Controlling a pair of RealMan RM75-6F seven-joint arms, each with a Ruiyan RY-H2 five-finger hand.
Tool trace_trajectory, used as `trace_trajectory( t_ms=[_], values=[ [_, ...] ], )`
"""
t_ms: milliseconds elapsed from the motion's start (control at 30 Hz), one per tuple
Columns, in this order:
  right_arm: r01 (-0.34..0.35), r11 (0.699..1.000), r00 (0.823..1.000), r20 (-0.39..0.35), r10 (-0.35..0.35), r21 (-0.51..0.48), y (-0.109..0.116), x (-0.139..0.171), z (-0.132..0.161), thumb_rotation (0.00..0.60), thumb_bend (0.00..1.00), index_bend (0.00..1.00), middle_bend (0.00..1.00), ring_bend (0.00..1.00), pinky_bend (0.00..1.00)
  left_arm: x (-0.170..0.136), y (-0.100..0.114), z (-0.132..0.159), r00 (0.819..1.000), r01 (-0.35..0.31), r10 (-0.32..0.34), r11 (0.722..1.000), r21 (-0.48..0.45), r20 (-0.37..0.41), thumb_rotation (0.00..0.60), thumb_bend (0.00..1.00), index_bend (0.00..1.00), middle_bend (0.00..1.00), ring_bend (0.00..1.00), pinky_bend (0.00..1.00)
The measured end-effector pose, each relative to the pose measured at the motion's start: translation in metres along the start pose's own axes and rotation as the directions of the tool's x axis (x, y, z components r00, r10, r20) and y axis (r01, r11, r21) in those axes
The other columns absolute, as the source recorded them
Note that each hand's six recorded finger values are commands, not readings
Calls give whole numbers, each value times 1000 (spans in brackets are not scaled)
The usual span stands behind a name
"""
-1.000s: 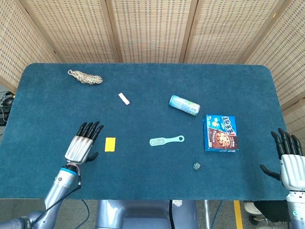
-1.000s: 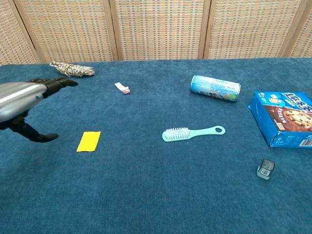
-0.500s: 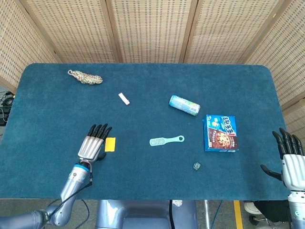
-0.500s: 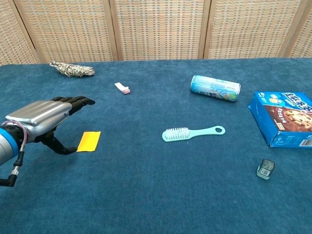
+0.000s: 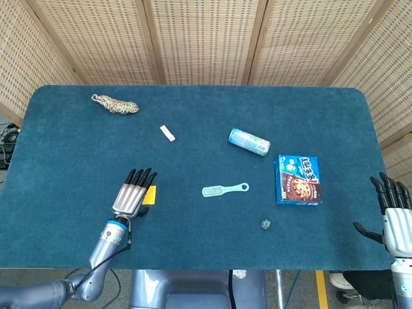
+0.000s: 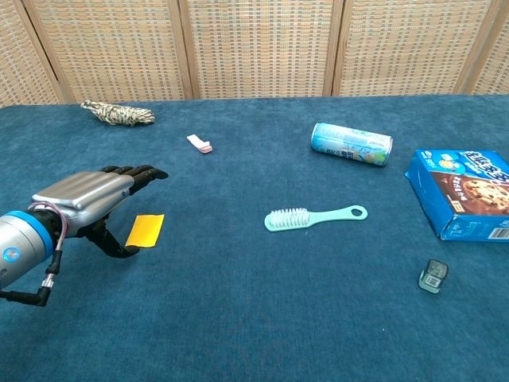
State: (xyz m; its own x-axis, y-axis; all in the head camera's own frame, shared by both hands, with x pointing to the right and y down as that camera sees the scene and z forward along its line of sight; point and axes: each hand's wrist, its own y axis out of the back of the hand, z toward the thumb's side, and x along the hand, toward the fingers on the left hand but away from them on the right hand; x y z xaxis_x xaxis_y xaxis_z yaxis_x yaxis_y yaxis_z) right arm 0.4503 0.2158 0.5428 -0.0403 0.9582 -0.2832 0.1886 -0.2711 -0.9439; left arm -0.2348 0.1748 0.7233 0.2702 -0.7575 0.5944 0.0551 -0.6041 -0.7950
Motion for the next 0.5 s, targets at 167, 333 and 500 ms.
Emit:
trace_trajectory(
  t_ms=[167,333,500],
  values=[
    [-3,1000,1000,1,3,-16,1,0,-1,600,0,0,0,0,0,4,-1,-1,1000,3,-2,1000,7,-13,600,286,0,0,0,0],
    [-4,1000,1000,-4,4,-27,1,0,-1,600,0,0,0,0,0,7,-3,0,1000,13,-13,1000,4,-14,600,288,0,0,0,0],
    [-3,1000,1000,-10,3,-31,2,1,1,600,0,0,0,0,0,11,-4,0,1000,15,-15,1000,14,-14,600,288,0,0,0,0]
  ],
)
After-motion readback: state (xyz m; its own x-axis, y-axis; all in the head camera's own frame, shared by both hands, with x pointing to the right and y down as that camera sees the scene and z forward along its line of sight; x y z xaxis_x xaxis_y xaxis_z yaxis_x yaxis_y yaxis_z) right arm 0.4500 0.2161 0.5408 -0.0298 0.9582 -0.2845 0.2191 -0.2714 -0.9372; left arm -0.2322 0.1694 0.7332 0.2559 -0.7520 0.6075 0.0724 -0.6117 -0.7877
